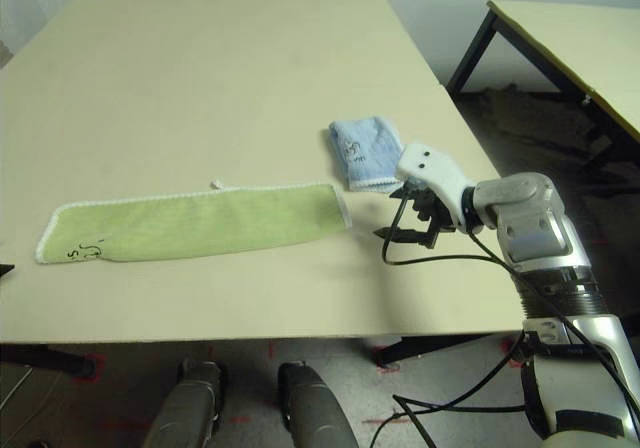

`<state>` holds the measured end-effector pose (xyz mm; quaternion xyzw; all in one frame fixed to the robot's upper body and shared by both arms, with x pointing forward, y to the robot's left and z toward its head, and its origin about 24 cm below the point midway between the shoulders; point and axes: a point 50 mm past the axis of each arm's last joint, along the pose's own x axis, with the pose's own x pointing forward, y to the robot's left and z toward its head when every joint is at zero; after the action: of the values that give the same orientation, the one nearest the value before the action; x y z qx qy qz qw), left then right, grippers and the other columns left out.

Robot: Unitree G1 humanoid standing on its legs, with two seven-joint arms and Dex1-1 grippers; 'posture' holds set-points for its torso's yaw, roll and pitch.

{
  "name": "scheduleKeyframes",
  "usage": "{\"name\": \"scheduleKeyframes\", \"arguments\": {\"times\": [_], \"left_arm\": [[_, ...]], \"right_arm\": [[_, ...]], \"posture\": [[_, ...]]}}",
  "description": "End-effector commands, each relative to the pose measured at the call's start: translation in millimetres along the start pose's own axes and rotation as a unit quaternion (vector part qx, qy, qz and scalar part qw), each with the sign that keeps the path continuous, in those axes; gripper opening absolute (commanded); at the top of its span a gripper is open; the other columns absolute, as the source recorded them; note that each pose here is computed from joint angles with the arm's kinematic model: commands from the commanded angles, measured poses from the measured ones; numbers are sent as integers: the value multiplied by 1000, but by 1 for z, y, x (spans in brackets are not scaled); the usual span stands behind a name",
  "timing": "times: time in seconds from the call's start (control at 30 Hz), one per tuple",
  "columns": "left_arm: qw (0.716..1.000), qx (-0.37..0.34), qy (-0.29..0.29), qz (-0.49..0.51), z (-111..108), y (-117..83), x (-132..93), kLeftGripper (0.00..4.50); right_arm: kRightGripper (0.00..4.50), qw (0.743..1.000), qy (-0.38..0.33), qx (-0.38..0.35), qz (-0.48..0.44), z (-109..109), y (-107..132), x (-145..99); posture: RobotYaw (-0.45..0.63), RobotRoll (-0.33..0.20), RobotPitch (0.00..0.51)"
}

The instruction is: Fold the towel and set it aside.

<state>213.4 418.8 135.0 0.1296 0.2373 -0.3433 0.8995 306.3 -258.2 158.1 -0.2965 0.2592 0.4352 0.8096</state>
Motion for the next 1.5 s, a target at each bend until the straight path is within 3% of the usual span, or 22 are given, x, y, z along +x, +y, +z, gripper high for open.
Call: {"name": "scheduleKeyframes", "arguments": {"times": [0.03,0.1,0.3,0.4,0.5,0.57,0.77,1.37,1.47,1.5], "left_arm": [[1000,-10,-10,0,-4,-3,11,4306],[1000,-10,-9,3,-6,-4,16,3861],[1000,-12,-7,-1,-11,-7,29,1892],[1000,-13,-7,-4,-12,-8,30,830],[1000,-17,-8,-9,-12,-9,31,0],[1000,-17,-6,-11,-12,-9,31,0],[1000,-16,2,-11,-13,-9,27,0],[999,6,40,-2,-4,0,8,0],[999,14,46,3,0,3,5,0],[999,19,48,3,2,4,3,210]], "right_arm": [[4490,1000,-12,9,16,-1,10,13],[4500,999,-19,14,21,1,13,18],[4500,998,-35,26,49,5,21,25],[3942,997,-39,29,53,5,23,27],[2899,997,-48,33,58,7,25,27],[2040,996,-50,34,59,7,26,27],[26,997,-44,32,60,3,27,24],[26,995,-11,33,89,-9,31,13],[1001,995,0,40,95,-10,30,7],[1394,994,4,45,97,-10,28,4]], "posture": [[81,0,203],[80,0,201],[77,0,200],[72,0,198],[72,0,198],[72,0,198],[67,0,189],[68,0,181],[68,0,181],[67,0,179]]}}
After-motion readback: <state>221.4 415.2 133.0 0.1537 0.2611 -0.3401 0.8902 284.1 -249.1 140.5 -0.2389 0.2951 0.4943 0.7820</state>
